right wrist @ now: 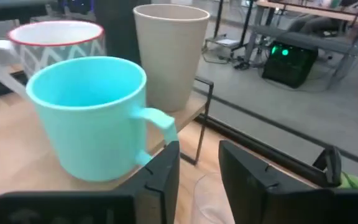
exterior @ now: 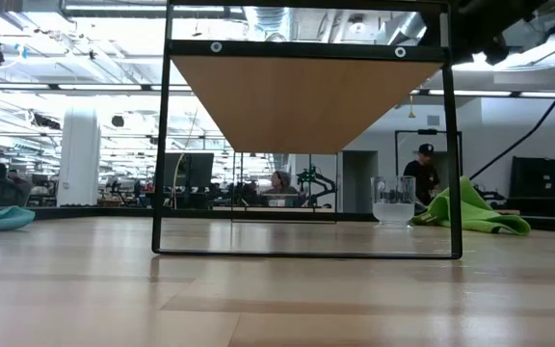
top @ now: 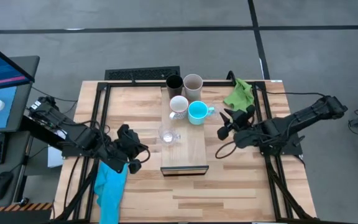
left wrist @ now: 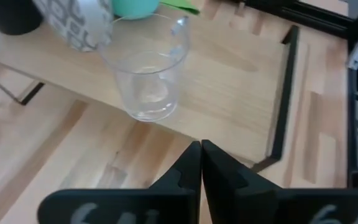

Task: Stack small to large cups/mugs on shelf
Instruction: Adjust the blue cup on the shelf

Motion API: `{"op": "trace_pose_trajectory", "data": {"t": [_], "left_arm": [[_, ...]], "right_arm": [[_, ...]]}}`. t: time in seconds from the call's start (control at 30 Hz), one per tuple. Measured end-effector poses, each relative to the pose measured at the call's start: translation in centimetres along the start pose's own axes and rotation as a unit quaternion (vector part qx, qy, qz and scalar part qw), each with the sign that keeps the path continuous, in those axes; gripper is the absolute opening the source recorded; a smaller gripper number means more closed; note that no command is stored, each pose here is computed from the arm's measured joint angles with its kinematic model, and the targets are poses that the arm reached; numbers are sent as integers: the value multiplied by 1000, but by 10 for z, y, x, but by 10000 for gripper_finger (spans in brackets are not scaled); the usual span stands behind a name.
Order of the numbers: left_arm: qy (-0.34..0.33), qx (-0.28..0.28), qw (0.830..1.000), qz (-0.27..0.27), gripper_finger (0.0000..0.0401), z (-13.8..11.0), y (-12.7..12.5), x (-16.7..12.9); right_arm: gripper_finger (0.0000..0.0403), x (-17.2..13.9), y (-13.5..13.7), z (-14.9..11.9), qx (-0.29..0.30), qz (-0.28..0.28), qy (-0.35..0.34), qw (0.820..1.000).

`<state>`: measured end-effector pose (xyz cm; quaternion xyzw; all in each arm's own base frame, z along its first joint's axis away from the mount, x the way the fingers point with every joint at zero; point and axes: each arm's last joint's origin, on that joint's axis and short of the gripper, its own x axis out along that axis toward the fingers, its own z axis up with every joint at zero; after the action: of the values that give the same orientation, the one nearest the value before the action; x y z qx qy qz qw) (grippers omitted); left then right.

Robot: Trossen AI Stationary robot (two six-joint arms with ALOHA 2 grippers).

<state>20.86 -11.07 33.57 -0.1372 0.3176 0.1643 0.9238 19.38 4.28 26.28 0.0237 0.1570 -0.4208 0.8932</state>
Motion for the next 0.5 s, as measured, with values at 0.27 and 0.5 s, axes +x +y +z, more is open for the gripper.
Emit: {"op": "trace_pose_trajectory", "data": {"t": [0.27, 0.5], "left_arm": [[-13, -4, 1000, 15, 0, -1, 1, 1], [-15, -4, 1000, 17, 0, -1, 1, 1]], "right_arm": [[123, 22, 14, -3, -20, 4, 21, 1000], [123, 40, 20, 0, -14, 18, 25, 999]]}}
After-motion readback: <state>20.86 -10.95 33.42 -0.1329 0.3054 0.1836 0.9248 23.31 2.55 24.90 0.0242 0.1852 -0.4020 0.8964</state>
